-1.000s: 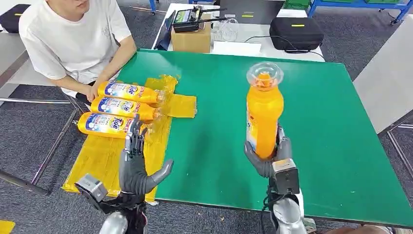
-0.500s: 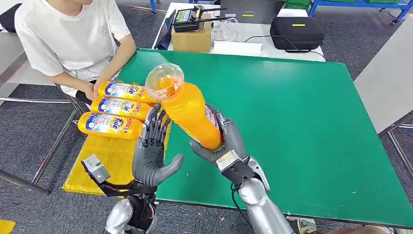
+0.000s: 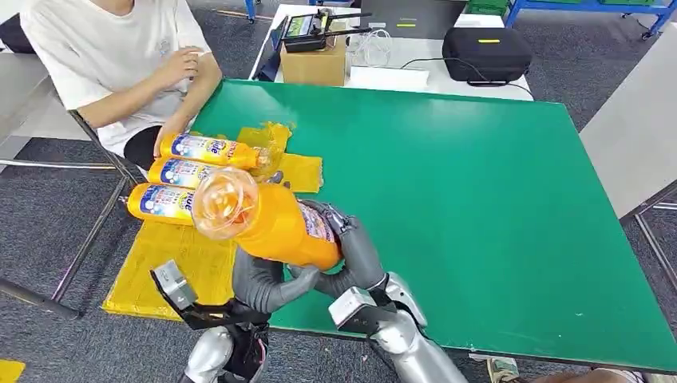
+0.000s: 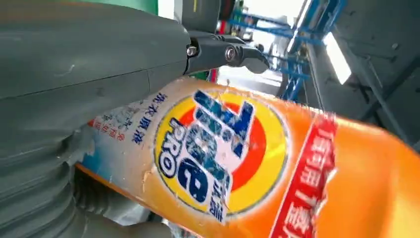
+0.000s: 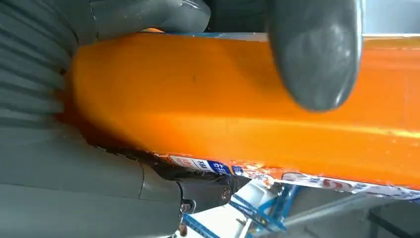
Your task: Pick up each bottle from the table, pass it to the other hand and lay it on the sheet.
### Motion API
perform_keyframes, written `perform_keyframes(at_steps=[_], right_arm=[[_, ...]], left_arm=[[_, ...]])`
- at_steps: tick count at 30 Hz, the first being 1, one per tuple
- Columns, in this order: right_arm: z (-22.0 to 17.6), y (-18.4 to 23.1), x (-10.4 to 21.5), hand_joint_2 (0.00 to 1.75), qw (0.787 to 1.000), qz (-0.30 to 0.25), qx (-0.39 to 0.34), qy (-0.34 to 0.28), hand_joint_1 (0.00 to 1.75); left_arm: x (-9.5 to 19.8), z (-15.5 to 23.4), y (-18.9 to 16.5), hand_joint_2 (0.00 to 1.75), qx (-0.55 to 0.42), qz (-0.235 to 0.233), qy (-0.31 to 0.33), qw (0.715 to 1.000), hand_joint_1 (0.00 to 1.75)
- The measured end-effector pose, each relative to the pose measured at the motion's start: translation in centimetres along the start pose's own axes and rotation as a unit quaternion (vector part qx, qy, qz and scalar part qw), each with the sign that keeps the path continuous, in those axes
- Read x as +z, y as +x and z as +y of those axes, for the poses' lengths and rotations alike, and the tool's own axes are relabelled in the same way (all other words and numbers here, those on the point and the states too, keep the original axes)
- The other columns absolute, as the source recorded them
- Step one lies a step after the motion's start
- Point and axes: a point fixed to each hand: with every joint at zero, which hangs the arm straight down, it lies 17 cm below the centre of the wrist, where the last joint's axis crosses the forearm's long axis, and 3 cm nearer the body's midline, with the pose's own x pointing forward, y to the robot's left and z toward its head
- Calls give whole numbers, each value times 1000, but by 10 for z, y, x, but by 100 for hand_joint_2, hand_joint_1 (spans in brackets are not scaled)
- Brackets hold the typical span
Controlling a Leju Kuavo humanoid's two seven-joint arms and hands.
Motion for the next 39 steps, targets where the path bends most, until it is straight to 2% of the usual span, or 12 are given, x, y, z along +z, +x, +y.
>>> perform_keyframes(at_steps=[14,33,34,35,36,39], right_arm=[[24,-42,15,175,996,67,-3,61,175],[28,-51,19,175,994,78,-2,72,175],[28,-51,19,175,994,78,-2,73,175],[29,-51,19,175,994,78,-2,73,175],[29,-51,19,175,994,78,-3,74,175],[30,-53,19,175,994,80,-4,81,175]], left_arm=[[11,11,-7,175,-10,19,3,1000,0],[13,15,-10,175,-11,24,6,1000,0],[13,15,-10,175,-11,24,6,1000,7],[13,15,-10,175,-11,24,5,1000,103],[13,15,-11,175,-10,25,4,1000,175],[14,14,-15,175,-2,36,-2,999,175]])
